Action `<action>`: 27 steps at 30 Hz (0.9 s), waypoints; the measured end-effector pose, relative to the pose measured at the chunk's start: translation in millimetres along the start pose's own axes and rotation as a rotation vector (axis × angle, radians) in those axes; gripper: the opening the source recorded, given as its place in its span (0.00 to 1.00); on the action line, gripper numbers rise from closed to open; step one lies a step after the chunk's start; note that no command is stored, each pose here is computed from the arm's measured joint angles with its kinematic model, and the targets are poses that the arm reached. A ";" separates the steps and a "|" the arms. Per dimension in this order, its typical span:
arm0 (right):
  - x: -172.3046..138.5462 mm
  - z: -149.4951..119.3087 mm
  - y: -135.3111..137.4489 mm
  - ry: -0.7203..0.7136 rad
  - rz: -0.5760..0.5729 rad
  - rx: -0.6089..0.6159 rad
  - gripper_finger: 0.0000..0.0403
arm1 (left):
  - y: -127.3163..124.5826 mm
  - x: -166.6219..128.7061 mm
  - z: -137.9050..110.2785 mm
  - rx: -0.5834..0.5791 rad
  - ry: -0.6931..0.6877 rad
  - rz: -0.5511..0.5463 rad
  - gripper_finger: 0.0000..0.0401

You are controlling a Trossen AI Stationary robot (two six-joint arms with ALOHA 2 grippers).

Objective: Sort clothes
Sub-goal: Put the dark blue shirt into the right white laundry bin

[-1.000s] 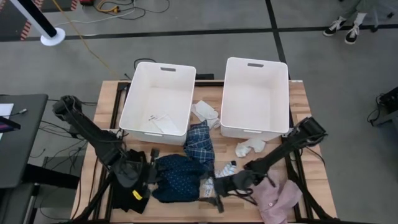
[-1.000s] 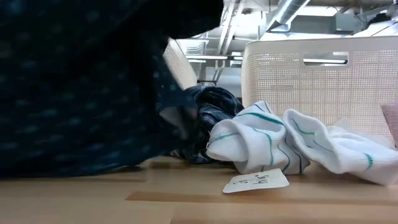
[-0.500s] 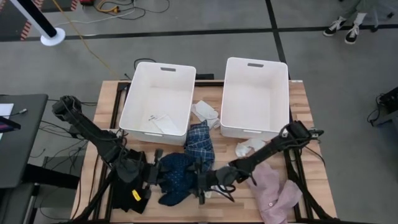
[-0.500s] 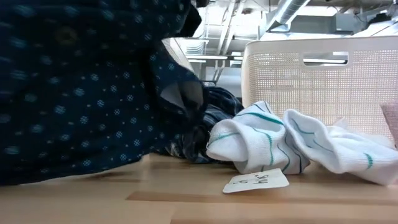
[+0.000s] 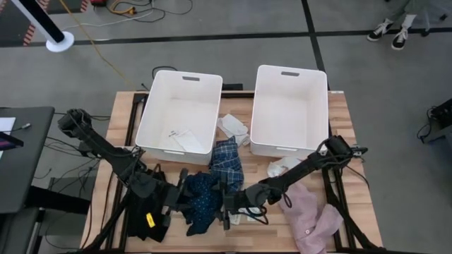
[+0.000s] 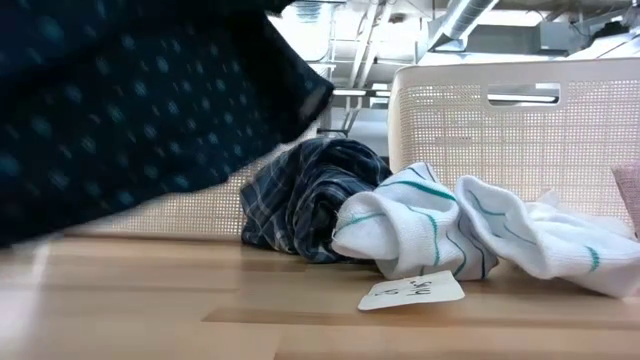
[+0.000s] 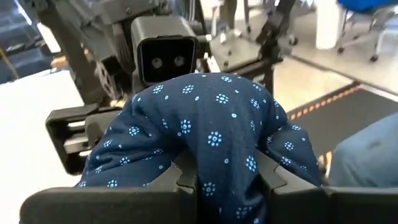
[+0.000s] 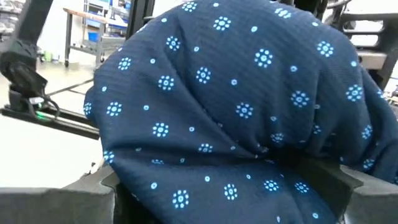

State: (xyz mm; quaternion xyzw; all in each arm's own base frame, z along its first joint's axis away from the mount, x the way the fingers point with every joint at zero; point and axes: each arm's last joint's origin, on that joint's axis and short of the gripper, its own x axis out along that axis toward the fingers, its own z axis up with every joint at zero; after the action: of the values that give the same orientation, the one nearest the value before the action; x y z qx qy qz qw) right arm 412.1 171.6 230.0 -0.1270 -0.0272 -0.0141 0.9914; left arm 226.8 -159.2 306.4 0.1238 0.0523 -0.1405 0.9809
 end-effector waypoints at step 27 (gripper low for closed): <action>1.6 8.8 2.1 0.007 -0.064 -0.090 0.08 | 10.9 -12.9 10.1 -0.041 -0.020 0.118 0.72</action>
State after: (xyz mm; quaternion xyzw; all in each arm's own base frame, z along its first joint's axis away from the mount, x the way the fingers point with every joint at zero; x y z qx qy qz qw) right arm 413.4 175.8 238.0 -0.1706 -0.0272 -0.0473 0.9838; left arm 218.3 -148.3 320.4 0.1050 0.0383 -0.0827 0.9903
